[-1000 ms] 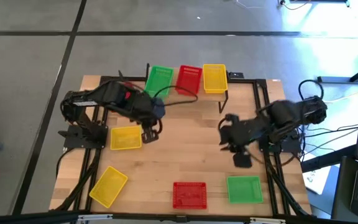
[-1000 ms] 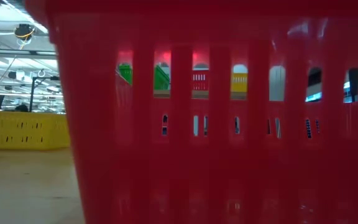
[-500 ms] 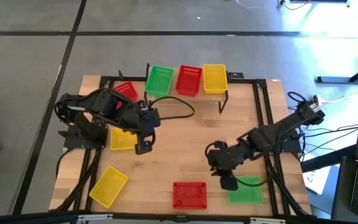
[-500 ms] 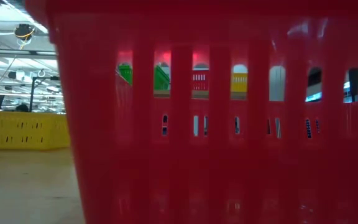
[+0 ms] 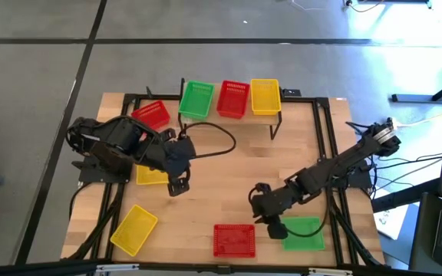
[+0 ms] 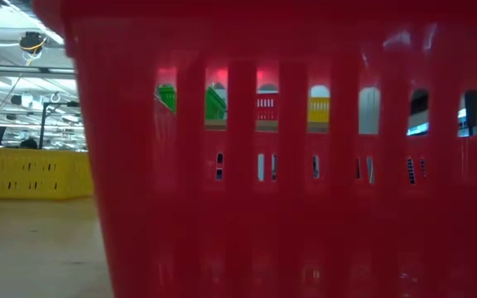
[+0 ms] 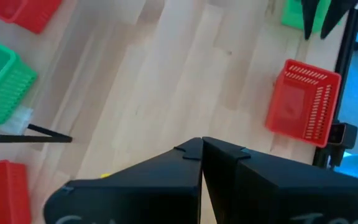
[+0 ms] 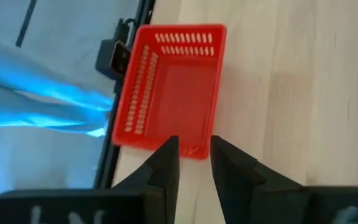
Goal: Stack baskets on shelf by color
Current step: Stack the bottom red bin on top of the red bin on the shelf
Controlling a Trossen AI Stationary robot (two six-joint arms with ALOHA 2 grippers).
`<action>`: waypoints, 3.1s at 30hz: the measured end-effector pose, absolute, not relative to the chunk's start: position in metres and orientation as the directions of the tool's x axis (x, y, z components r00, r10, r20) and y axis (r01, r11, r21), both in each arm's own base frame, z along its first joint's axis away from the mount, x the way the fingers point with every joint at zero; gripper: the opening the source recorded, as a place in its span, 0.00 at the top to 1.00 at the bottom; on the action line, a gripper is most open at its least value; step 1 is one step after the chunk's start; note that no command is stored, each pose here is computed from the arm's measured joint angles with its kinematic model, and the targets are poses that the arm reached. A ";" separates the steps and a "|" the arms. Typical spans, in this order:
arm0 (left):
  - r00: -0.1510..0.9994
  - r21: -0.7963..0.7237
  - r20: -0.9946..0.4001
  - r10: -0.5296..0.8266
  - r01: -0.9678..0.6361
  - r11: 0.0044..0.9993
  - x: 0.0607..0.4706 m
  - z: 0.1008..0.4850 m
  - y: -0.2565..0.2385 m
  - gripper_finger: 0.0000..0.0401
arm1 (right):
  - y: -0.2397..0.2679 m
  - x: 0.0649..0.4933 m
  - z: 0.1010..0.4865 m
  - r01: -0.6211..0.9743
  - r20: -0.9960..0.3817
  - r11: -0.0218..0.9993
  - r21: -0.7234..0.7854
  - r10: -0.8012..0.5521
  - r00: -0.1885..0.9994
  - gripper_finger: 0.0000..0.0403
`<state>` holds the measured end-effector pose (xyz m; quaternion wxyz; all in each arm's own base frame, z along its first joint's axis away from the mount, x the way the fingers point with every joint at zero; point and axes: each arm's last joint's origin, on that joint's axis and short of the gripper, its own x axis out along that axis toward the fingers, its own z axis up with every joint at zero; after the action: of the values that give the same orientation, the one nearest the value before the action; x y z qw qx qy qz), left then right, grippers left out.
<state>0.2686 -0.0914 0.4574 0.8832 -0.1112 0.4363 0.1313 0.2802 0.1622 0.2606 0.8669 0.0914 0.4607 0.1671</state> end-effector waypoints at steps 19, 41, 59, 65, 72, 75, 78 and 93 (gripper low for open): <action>0.586 -0.074 -0.797 0.144 -0.332 0.940 0.268 0.457 -0.091 1.00 | 0.178 0.310 0.182 -0.179 -0.828 0.953 0.245 0.302 0.473 0.78; 0.586 -0.074 -0.798 0.144 -0.332 0.940 0.269 0.457 -0.092 1.00 | 0.182 0.319 0.149 -0.111 -0.862 0.962 0.250 0.274 0.426 0.78; 0.585 -0.068 -0.798 0.145 -0.327 0.943 0.269 0.457 -0.091 1.00 | 0.184 0.330 0.181 -0.017 -0.847 0.951 0.307 0.281 0.452 1.00; 0.577 -0.062 -0.803 0.147 -0.327 0.943 0.268 0.457 -0.091 1.00 | 0.176 0.335 0.212 0.041 -0.870 0.964 0.263 0.219 0.443 1.00; 0.572 -0.023 -0.801 0.178 -0.326 0.945 0.260 0.459 -0.091 1.00 | 0.159 0.337 0.249 0.190 -0.917 0.975 0.117 0.032 0.397 1.00; 0.587 0.010 -0.780 0.218 -0.338 0.941 0.256 0.463 -0.088 1.00 | 0.152 0.337 0.264 0.250 -0.922 0.966 0.067 -0.035 0.384 1.00; 0.599 0.041 -0.761 0.251 -0.341 0.939 0.251 0.466 -0.084 1.00 | 0.146 0.338 0.281 0.297 -0.923 0.953 0.055 -0.065 0.378 1.00; 0.663 0.094 -0.680 0.314 -0.346 0.934 0.222 0.487 -0.070 1.00 | 0.124 0.321 0.374 0.706 -0.804 0.705 0.067 -0.380 0.456 1.00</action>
<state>0.2217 -0.0702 0.4873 0.9115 -0.0216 0.3688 0.1809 0.3211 0.1243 0.3744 0.8295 0.2004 0.4058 -0.3272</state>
